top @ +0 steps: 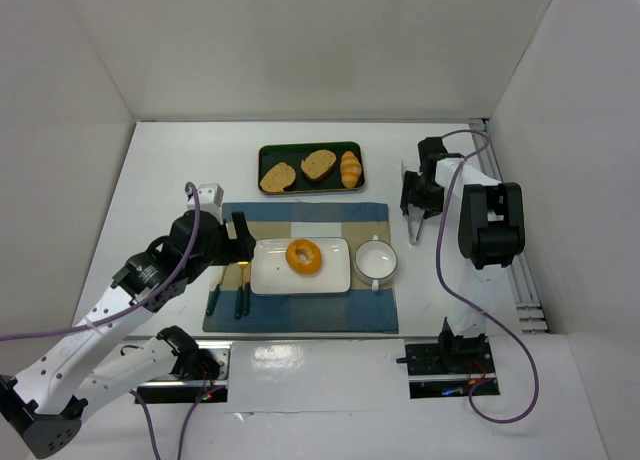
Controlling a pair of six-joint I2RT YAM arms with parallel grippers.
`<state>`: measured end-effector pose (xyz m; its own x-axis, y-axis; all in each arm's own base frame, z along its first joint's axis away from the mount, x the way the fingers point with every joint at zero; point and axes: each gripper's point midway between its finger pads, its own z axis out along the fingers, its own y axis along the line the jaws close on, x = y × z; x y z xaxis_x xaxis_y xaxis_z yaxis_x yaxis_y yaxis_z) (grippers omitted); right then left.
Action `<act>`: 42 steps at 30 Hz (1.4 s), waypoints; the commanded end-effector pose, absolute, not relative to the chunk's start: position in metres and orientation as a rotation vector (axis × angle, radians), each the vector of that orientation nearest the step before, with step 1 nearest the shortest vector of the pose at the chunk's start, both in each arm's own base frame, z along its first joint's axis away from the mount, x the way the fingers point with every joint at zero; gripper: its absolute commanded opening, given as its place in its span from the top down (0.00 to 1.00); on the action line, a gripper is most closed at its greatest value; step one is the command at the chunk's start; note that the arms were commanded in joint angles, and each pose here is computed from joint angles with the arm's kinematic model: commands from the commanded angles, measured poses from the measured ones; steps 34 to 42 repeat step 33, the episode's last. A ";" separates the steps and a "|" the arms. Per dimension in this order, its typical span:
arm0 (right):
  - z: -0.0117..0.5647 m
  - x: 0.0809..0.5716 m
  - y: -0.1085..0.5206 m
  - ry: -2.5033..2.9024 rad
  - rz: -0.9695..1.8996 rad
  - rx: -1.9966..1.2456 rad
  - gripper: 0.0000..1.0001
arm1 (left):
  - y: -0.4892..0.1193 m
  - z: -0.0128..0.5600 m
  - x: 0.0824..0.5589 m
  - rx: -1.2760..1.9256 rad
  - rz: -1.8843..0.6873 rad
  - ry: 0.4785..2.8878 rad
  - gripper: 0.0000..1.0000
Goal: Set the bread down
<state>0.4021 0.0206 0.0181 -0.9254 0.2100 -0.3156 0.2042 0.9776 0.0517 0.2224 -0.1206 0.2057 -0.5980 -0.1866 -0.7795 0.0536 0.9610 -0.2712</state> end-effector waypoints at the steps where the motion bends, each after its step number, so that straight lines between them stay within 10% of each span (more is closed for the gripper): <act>1: 0.025 0.406 0.014 2.801 -0.008 0.306 0.29 | -0.120 0.228 0.225 -0.106 -0.357 2.125 0.04; 10: 0.031 0.401 0.012 2.797 -0.025 0.308 0.01 | -0.121 0.230 0.223 -0.102 -0.371 2.120 0.04; 25: 0.225 0.453 0.050 2.296 -0.195 0.271 0.00 | -0.120 0.232 0.226 -0.109 -0.361 2.116 0.04; 42: 0.252 0.421 0.104 2.235 -0.212 0.177 0.00 | -0.121 0.235 0.228 -0.093 -0.338 2.142 0.04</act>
